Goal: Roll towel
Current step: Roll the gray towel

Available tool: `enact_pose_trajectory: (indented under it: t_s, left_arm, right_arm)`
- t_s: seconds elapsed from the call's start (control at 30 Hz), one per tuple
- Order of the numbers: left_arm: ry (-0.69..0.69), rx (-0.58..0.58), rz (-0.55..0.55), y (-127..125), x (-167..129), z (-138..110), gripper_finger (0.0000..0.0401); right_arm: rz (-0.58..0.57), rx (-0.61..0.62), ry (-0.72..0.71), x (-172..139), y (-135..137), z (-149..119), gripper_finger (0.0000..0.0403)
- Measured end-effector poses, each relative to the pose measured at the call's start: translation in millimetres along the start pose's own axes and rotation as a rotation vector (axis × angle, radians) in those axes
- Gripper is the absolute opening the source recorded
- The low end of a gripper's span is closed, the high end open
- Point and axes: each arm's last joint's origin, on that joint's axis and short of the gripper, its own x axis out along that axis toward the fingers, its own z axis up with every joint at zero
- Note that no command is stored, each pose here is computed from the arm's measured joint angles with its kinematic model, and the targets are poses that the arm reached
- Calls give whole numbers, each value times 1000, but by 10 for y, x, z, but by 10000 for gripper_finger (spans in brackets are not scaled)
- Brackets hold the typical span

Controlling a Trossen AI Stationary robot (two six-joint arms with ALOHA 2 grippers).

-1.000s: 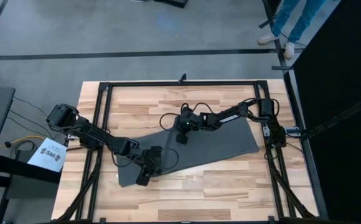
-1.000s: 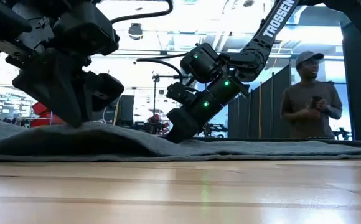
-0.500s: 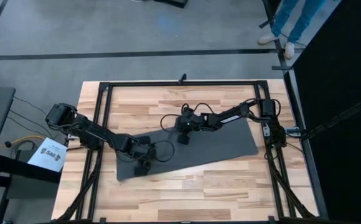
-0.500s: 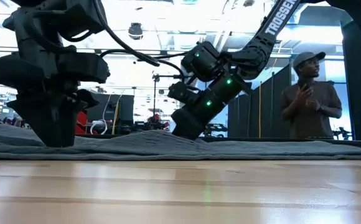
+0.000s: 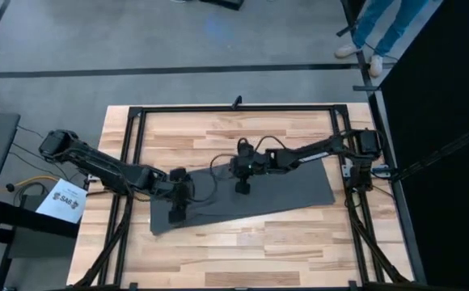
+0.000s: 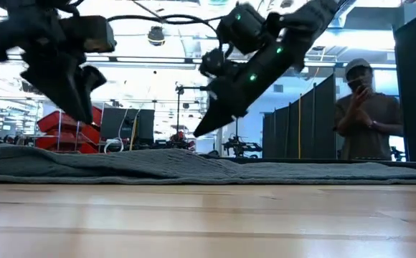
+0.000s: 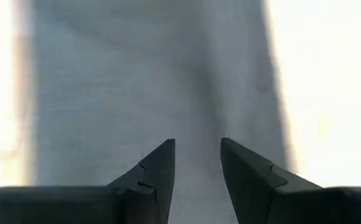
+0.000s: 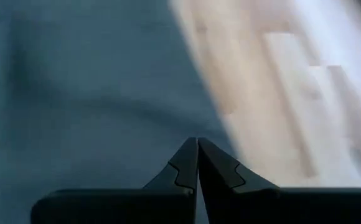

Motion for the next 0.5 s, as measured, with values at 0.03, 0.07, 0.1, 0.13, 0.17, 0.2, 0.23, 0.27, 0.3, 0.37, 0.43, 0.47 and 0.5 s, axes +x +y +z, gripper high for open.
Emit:
enact_pose_trajectory:
  t_s: [0.03, 0.07, 0.1, 0.13, 0.17, 0.2, 0.23, 0.27, 0.3, 0.37, 0.43, 0.47, 0.5]
  left_arm:
    - [-4, -11, 41, 43, 1, -57, 114]
    - [4, -25, 60, 80, 22, -117, 114]
    - [7, -46, 68, 110, 59, -178, 114]
    - [11, -70, 73, 137, 105, -241, 114]
    - [17, -89, 78, 161, 157, -306, 114]
    - [19, -104, 79, 179, 210, -371, 114]
    - [29, -116, 82, 198, 256, -438, 114]
    - [42, -129, 90, 218, 296, -501, 114]
    - [57, -141, 99, 239, 329, -551, 114]
    - [89, -164, 118, 282, 365, -634, 114]
    - [98, -185, 128, 310, 383, -677, 114]
    - [102, -190, 131, 318, 390, -694, 114]
    - [103, -195, 133, 322, 393, -700, 114]
  right_arm:
    - [18, -4, 32, -11, 93, -31, 0]
    - [37, -5, 70, -17, 191, -73, 0]
    - [54, -8, 106, -29, 292, -115, 0]
    - [70, -10, 137, -43, 386, -151, 0]
    - [84, -9, 152, -62, 476, -169, 0]
    - [97, -8, 166, -84, 563, -186, 0]
    - [110, -6, 181, -103, 638, -217, 0]
    - [118, -4, 198, -117, 698, -260, 0]
    - [123, 1, 218, -128, 740, -303, 0]
    - [123, 21, 243, -141, 784, -357, 0]
    - [118, 45, 270, -154, 810, -408, 0]
    - [113, 58, 283, -161, 814, -427, 0]
    - [110, 69, 299, -174, 825, -451, 0]
